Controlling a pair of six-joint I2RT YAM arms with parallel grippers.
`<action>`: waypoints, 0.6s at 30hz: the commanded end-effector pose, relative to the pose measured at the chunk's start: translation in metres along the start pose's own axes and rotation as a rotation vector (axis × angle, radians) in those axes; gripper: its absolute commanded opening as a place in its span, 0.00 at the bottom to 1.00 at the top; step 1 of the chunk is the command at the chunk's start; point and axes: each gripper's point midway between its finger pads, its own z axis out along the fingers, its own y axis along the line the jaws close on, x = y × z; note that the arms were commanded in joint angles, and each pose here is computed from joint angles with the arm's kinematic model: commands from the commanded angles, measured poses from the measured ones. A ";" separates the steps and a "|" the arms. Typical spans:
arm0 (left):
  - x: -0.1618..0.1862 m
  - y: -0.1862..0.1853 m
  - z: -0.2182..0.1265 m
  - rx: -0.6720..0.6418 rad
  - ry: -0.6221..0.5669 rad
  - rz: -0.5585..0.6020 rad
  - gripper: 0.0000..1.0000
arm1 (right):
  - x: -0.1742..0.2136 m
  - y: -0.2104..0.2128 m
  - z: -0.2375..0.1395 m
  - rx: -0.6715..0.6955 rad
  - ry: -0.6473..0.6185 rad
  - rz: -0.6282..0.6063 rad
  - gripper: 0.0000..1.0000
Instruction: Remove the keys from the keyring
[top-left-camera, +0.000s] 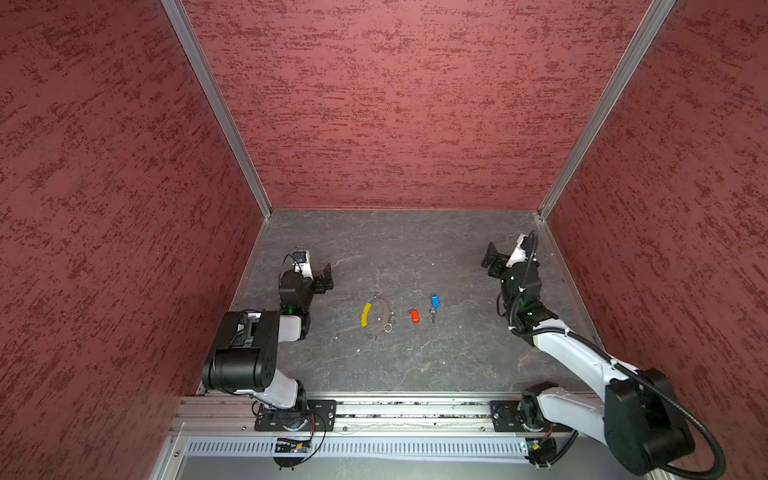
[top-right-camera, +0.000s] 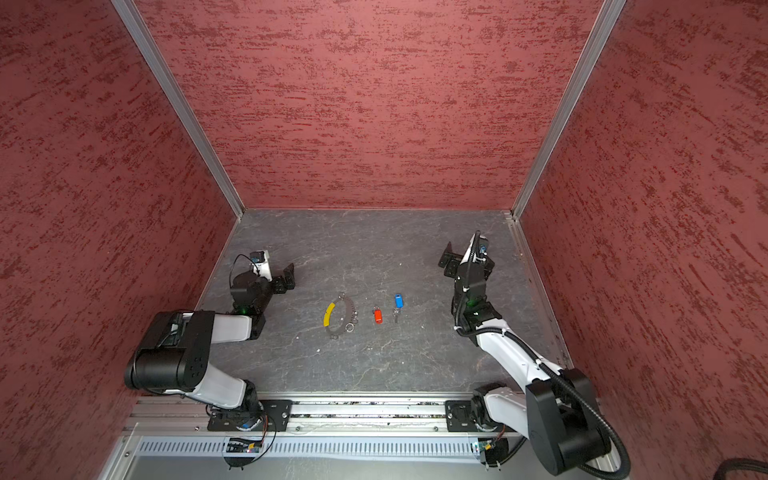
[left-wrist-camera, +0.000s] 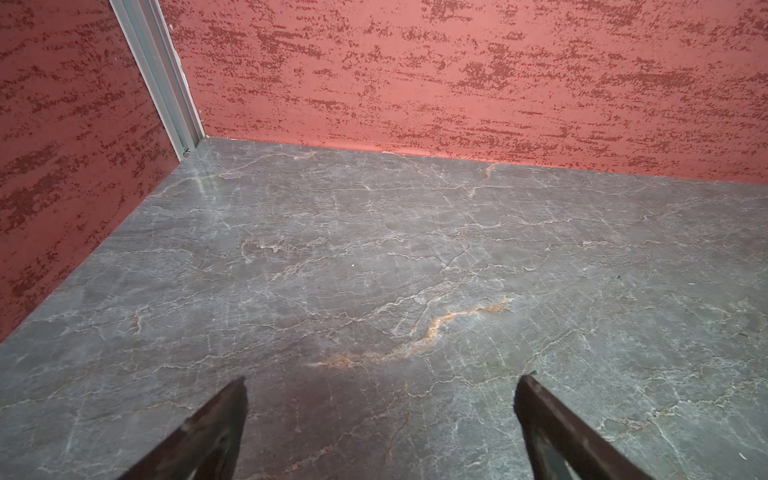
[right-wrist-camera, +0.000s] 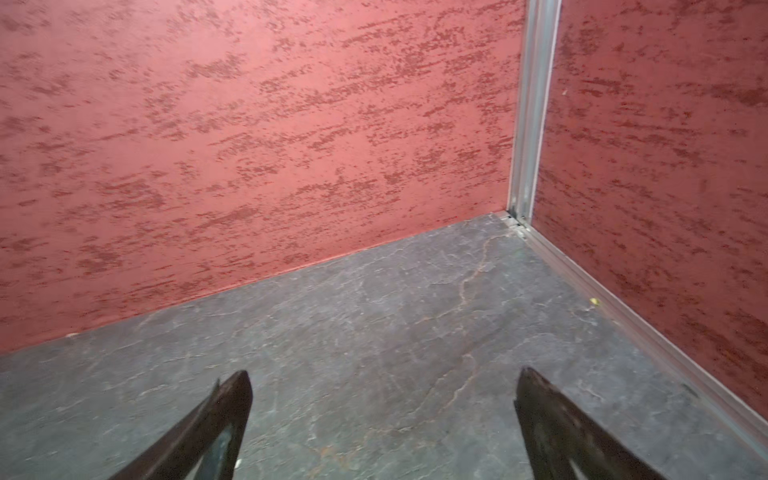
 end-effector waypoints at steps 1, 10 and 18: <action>-0.004 0.002 -0.001 -0.009 -0.018 0.012 0.99 | -0.012 -0.020 0.008 0.041 -0.053 -0.050 0.99; -0.004 0.002 -0.001 -0.004 -0.018 0.010 1.00 | 0.018 -0.075 0.022 0.125 0.074 -0.111 0.99; -0.004 0.002 -0.001 0.002 -0.017 0.004 0.99 | 0.060 -0.073 0.037 0.000 0.076 -0.073 0.99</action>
